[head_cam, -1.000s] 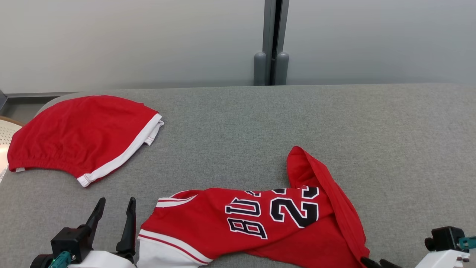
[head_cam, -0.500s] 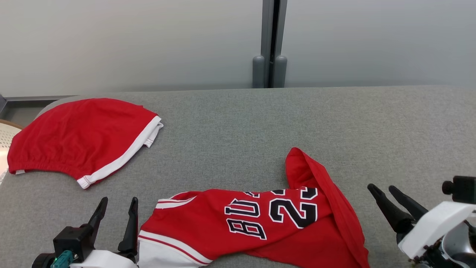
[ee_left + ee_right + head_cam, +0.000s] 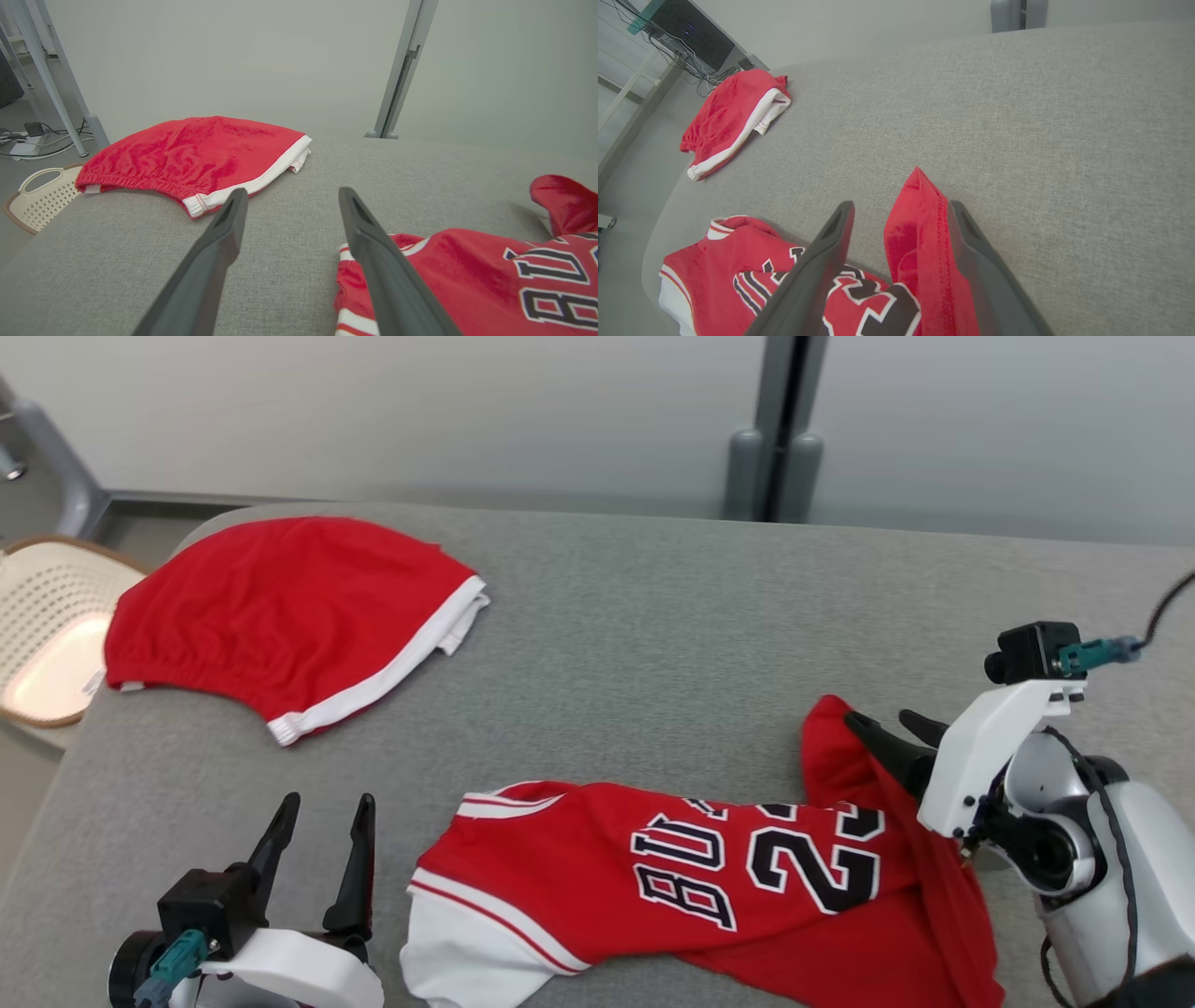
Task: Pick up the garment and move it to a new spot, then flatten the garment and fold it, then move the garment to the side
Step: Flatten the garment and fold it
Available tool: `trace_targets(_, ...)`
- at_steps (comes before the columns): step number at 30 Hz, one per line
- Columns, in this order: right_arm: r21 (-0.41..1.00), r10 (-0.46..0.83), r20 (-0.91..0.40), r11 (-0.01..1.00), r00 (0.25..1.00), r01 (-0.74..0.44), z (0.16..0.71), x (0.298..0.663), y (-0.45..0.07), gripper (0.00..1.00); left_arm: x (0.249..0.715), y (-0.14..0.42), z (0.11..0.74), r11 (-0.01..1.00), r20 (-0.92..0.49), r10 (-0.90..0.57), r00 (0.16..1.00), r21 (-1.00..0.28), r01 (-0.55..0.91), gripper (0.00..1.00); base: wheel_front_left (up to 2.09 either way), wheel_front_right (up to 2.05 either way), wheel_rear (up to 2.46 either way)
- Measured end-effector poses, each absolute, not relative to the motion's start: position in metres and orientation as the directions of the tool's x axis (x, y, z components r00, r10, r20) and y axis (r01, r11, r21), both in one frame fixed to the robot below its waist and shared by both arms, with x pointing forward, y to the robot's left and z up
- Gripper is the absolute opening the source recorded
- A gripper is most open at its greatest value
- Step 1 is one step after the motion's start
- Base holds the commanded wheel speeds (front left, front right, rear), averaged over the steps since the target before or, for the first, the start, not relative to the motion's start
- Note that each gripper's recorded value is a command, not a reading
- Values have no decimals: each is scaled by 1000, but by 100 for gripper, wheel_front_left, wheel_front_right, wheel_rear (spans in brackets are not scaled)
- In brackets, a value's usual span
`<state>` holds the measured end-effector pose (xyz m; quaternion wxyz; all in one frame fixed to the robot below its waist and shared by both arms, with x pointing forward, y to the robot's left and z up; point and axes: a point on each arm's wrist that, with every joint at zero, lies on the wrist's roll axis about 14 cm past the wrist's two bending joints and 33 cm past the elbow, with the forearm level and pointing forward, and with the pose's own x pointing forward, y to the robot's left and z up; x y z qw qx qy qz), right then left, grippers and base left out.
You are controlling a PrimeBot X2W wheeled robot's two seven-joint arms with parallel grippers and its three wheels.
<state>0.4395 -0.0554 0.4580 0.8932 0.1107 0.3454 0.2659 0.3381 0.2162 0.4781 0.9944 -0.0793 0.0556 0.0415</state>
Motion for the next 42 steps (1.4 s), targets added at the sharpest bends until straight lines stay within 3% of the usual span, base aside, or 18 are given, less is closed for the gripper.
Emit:
trace_targets(3, 351, 529, -625, 847, 574, -399, 444, 444, -55, 100, 333, 223, 473, 981, -132, 98, 986, -154, -118, 100, 0, 0, 0)
trace_targets(8, 297, 449, -796, 874, 405, -384, 400, 432, -63, 100, 324, 236, 471, 974, -132, 149, 980, -153, -168, 100, 0, 0, 0)
trace_targets(9, 294, 439, -814, 876, 379, -383, 395, 430, -63, 80, 322, 238, 470, 972, -136, 157, 978, -154, -178, 100, 0, 0, 0)
trace_targets(10, 294, 436, -824, 875, 362, -385, 393, 428, -62, 31, 320, 240, 469, 970, -136, 165, 977, -156, -185, 100, 0, 0, 0)
trace_targets(11, 295, 437, -826, 873, 356, -387, 393, 428, -61, 0, 319, 241, 469, 969, -136, 170, 976, -157, -191, 100, 0, 0, 0)
trace_targets(17, 278, 425, -819, 882, 385, -381, 391, 435, -67, 0, 318, 242, 466, 966, -141, 179, 974, -162, -201, 100, 0, 0, 0)
trace_targets(24, 297, 471, -577, 882, 668, -366, 449, 505, -61, 0, 326, 242, 463, 967, -147, 173, 974, -163, -196, 100, 0, 0, 0)
trace_targets(30, 349, 446, -391, 881, 805, -319, 487, 559, -67, 0, 341, 236, 457, 971, -161, 152, 975, -161, -178, 100, 0, 0, 0)
trace_targets(32, 363, 411, -350, 888, 842, -283, 492, 582, -78, 0, 348, 233, 452, 973, -174, 141, 975, -157, -169, 100, 0, 0, 0)
trace_targets(37, 363, 347, -407, 910, 845, -200, 464, 604, -97, 0, 357, 234, 441, 973, -199, 141, 970, -152, -173, 100, 0, 0, 0)
trace_targets(38, 359, 332, -424, 916, 843, -180, 457, 606, -101, 31, 356, 234, 439, 973, -205, 145, 968, -151, -177, 100, 0, 0, 0)
trace_targets(39, 355, 320, -430, 920, 844, -167, 453, 607, -104, 71, 356, 235, 437, 972, -211, 148, 966, -148, -181, 100, 0, 0, 0)
trace_targets(40, 358, 312, -436, 921, 844, -156, 449, 607, -105, 100, 356, 236, 436, 972, -213, 150, 965, -146, -184, 100, 0, 0, 0)
trace_targets(42, 365, 309, -436, 919, 845, -148, 447, 604, -102, 100, 357, 236, 438, 973, -206, 151, 967, -144, -182, 100, 0, 0, 0)
